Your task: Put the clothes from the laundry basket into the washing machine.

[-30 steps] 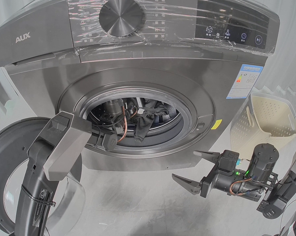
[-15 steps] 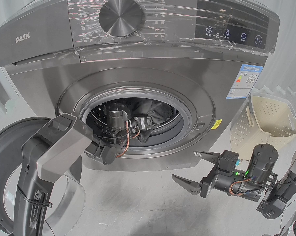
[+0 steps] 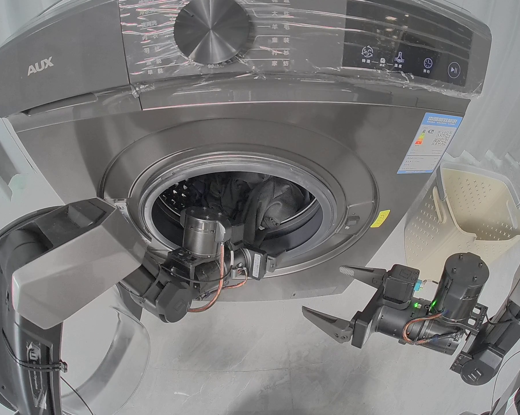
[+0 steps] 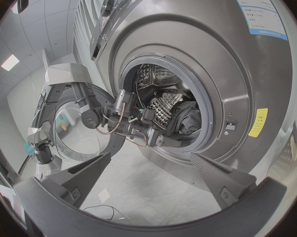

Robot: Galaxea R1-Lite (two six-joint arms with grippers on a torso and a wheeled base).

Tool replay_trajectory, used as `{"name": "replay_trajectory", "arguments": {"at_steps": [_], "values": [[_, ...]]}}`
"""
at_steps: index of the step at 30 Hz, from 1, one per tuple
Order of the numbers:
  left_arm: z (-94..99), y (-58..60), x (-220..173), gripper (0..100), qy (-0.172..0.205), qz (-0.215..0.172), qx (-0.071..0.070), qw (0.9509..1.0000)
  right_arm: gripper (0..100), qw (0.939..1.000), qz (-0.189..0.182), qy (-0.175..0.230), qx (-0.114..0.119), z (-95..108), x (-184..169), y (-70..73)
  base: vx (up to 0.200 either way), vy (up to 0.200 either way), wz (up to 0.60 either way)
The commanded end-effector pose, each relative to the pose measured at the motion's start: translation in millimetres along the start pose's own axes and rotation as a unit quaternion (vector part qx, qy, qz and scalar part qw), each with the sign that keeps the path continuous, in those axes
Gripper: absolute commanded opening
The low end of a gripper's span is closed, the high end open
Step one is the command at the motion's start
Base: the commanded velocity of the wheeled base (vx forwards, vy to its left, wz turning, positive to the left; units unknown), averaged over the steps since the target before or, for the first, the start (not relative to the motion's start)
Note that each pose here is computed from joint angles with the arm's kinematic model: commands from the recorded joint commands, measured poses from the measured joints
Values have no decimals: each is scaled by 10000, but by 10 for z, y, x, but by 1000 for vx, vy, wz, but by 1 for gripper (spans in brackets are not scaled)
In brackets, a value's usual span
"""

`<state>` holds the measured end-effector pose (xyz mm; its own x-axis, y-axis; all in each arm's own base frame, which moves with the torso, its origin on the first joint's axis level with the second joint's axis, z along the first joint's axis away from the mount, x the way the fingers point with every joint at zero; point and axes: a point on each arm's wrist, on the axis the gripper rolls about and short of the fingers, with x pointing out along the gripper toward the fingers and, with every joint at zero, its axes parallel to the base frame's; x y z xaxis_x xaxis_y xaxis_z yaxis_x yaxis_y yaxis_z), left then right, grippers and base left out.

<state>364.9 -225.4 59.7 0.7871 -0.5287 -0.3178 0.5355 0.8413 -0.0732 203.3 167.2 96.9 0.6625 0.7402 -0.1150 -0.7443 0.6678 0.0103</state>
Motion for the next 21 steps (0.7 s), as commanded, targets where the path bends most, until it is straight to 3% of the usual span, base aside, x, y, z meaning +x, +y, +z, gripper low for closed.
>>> {"name": "replay_trajectory", "arguments": {"at_steps": [1, 3, 6, 10, 11, 14, 21], "values": [[86, -161, -117, 100, -97, -265, 113, 9995, 100, 10000, 5, -1, -2, 0, -1, 2, 0, 0, 0], [138, -171, -93, 100, -203, -279, 110, 9993, 100, 10000, 5, -1, -2, 0, -1, 2, 0, 0, 0], [404, -145, 57, 100, -777, -175, 62, 9968, 100, 10000, 5, -1, -2, 0, -1, 2, 0, 0, 0], [488, -89, 221, 100, -1116, 64, -3, 9937, 100, 10000, 5, -1, -2, 0, -1, 2, 0, 0, 0], [476, -20, 281, 100, -1162, 173, -30, 9931, 100, 10000, 5, -1, -2, 0, -1, 2, 0, 0, 0], [418, 23, 355, 100, -1127, 214, -31, 9934, 100, 10000, 5, -9, -3, 3, 1, 1, 0, 0, 0], [211, 251, 586, 100, -981, 437, -58, 9942, 100, 10000, 5, -1, -2, -1, 3, 1, 0, 0, 0]]}}
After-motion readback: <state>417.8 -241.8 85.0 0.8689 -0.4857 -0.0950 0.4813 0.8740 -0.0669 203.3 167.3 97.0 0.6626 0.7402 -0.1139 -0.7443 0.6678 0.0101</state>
